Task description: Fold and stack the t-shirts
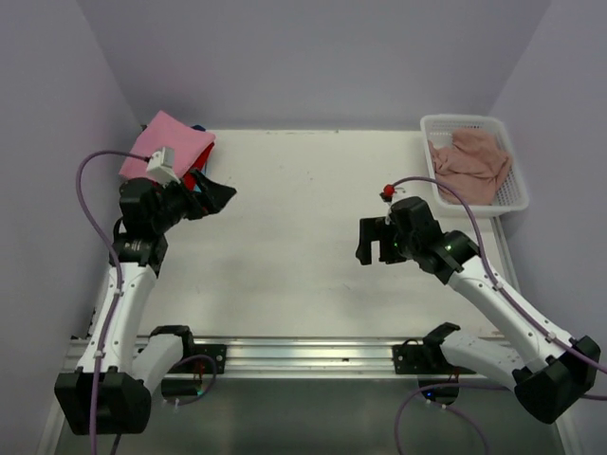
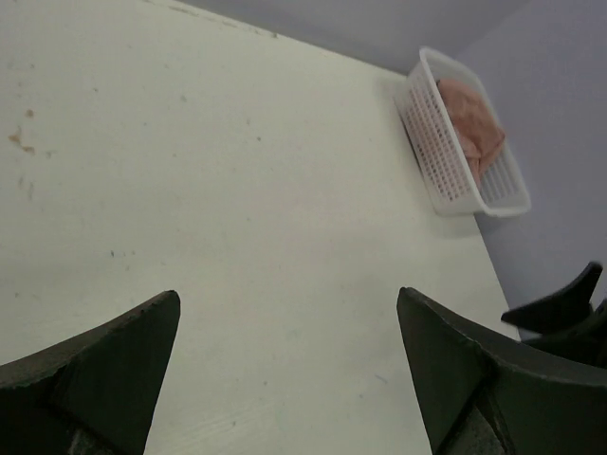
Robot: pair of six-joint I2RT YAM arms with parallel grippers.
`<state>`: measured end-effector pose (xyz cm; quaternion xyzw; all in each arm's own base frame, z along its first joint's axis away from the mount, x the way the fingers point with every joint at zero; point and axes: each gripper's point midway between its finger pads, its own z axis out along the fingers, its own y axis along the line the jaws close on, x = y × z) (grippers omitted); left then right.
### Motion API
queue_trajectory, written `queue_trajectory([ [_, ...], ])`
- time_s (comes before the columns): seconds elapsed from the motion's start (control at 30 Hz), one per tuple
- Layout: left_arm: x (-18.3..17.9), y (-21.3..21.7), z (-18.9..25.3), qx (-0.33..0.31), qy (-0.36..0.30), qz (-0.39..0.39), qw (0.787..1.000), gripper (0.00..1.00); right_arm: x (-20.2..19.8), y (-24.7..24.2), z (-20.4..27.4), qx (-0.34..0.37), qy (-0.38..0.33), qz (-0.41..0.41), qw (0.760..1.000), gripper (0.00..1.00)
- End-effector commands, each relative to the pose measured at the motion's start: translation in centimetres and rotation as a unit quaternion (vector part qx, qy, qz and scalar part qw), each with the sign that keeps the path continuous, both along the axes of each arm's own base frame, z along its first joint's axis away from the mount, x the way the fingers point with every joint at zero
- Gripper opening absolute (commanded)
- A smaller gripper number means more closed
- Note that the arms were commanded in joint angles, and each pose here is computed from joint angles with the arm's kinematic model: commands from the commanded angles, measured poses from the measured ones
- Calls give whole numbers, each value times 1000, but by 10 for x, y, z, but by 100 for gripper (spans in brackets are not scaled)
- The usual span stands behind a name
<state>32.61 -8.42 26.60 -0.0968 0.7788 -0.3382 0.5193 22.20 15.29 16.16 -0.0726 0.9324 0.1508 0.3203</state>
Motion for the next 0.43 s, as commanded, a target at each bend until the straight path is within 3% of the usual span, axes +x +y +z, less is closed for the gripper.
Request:
queue_trajectory([
  [0.0,-43,-26,-34,62,27,-104,992,100,4,-16,21,-4,-44,-40,998,99],
  [0.2,-69,-63,-37,50,5,-206,977,100,6,-21,30,3,-63,-59,996,99],
  [0.4,-69,-75,-13,39,-41,-228,972,100,7,-23,36,-1,-68,-63,996,99],
])
